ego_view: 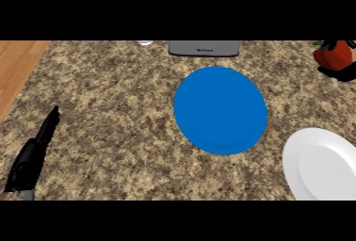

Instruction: Pick the bell pepper from the plate and place it in the plate

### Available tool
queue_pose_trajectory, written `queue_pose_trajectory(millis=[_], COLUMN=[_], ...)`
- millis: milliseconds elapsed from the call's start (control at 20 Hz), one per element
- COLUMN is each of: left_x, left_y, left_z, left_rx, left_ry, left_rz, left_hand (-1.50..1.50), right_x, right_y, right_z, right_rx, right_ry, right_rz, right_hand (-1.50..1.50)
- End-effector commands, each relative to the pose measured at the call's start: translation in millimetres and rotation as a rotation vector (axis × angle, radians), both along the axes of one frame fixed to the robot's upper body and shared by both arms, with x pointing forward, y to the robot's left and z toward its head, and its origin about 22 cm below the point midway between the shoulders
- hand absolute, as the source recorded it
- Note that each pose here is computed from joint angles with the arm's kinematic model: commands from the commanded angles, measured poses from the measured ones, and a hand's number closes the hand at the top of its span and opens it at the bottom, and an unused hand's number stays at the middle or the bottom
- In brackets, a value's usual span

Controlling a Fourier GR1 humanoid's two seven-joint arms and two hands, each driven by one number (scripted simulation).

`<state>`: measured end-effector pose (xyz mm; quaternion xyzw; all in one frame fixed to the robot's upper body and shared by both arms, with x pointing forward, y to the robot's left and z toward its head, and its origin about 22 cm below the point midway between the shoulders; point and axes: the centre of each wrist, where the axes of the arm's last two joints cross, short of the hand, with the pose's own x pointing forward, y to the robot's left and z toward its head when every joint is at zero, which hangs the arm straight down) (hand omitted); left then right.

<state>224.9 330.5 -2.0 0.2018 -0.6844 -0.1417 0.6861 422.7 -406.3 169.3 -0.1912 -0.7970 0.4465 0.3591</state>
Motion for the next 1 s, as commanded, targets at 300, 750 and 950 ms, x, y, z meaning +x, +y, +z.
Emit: queue_pose_trajectory(millis=[300, 750, 950], left_x=[-14.8, -15.2, 1.3], left_y=[4.0, 0.8, -5.3], left_z=[-8.3, -7.7, -7.5], left_rx=[0.018, -0.008, 0.005], left_ry=[0.016, 0.013, 0.005], left_rz=[0.049, 0.029, 0.03], left_hand=[0.0, 0.0, 0.0], right_x=[23.9, 18.9, 6.2], right_y=[100.8, 187.3, 226.8], right_z=[-20.5, -46.5, -89.3], right_rx=[0.069, -0.11, -0.126], right_ry=[0.148, 0.265, 0.31], right_rz=[0.248, 0.262, 0.26], right_hand=[1.5, 1.5, 1.5])
